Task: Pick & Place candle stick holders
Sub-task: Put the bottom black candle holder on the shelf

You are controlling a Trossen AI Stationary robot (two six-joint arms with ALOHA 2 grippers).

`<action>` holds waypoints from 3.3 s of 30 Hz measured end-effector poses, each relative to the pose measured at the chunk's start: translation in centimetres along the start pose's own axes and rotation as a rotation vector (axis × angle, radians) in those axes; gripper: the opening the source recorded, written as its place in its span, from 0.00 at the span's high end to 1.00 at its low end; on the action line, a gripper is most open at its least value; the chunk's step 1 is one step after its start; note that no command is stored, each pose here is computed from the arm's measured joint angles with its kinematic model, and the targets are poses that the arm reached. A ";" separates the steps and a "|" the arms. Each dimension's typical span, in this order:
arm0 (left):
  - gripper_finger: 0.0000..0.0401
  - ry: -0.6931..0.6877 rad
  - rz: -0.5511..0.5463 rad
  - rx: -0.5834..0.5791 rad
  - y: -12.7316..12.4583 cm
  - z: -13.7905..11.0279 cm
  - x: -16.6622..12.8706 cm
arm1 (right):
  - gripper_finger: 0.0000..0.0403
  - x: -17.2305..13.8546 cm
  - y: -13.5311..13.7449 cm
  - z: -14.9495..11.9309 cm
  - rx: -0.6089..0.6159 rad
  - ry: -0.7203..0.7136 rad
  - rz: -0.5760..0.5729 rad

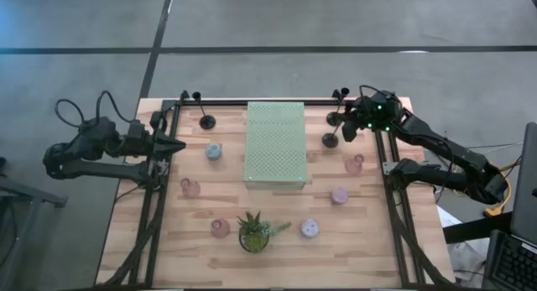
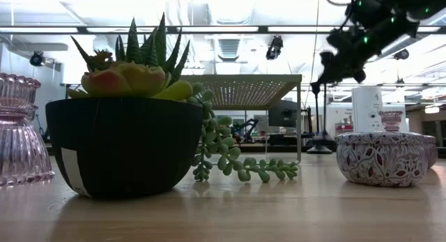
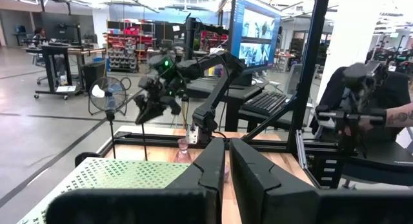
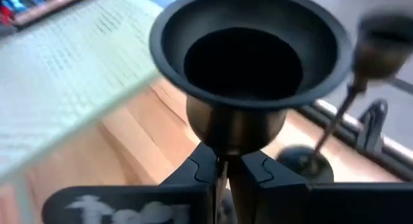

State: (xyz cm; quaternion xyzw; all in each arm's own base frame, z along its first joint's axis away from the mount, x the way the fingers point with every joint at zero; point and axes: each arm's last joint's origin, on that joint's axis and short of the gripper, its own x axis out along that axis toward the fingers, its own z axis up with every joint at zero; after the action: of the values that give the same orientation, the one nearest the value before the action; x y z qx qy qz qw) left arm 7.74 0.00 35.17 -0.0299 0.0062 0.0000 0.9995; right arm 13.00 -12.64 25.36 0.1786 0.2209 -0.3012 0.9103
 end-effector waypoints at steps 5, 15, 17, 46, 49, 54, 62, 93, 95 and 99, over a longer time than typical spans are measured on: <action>0.92 -0.001 0.001 0.000 0.0 0.0 0.0 | 0.97 -2.9 2.3 3.6 -0.051 -0.039 0.070; 0.92 0.001 0.001 0.000 0.0 0.0 0.0 | 0.98 -10.1 9.3 9.5 -0.193 -0.080 0.165; 0.92 0.001 0.001 0.000 0.0 0.0 0.0 | 0.98 -10.6 11.1 10.1 -0.193 -0.080 0.228; 0.92 0.002 0.001 0.000 0.0 0.0 0.0 | 0.98 1.1 27.5 10.3 -0.370 0.009 0.409; 0.92 0.003 0.001 0.000 0.0 0.0 0.0 | 0.98 2.0 26.3 11.7 -0.363 0.052 0.381; 0.92 0.003 0.001 0.000 0.0 0.0 0.0 | 0.98 3.4 24.7 13.2 -0.392 0.075 0.344; 0.92 0.003 0.001 0.000 0.0 0.0 0.0 | 0.98 5.2 22.9 13.9 -0.402 0.090 0.343; 0.92 0.003 0.000 0.000 0.0 0.0 0.0 | 0.98 7.8 20.5 12.8 -0.378 0.099 0.357; 0.92 0.003 0.001 0.000 0.0 0.0 0.0 | 0.96 7.8 20.5 12.7 -0.379 0.100 0.357; 0.92 0.003 0.001 0.000 0.0 0.0 0.0 | 0.93 8.0 20.5 12.6 -0.375 0.105 0.353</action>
State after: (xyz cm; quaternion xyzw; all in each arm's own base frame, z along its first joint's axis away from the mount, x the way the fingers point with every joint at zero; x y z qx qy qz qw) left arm 7.74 0.00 35.14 -0.0299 0.0077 0.0003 0.9995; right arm 35.31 -6.69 35.82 0.0581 0.2851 -0.0818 0.9532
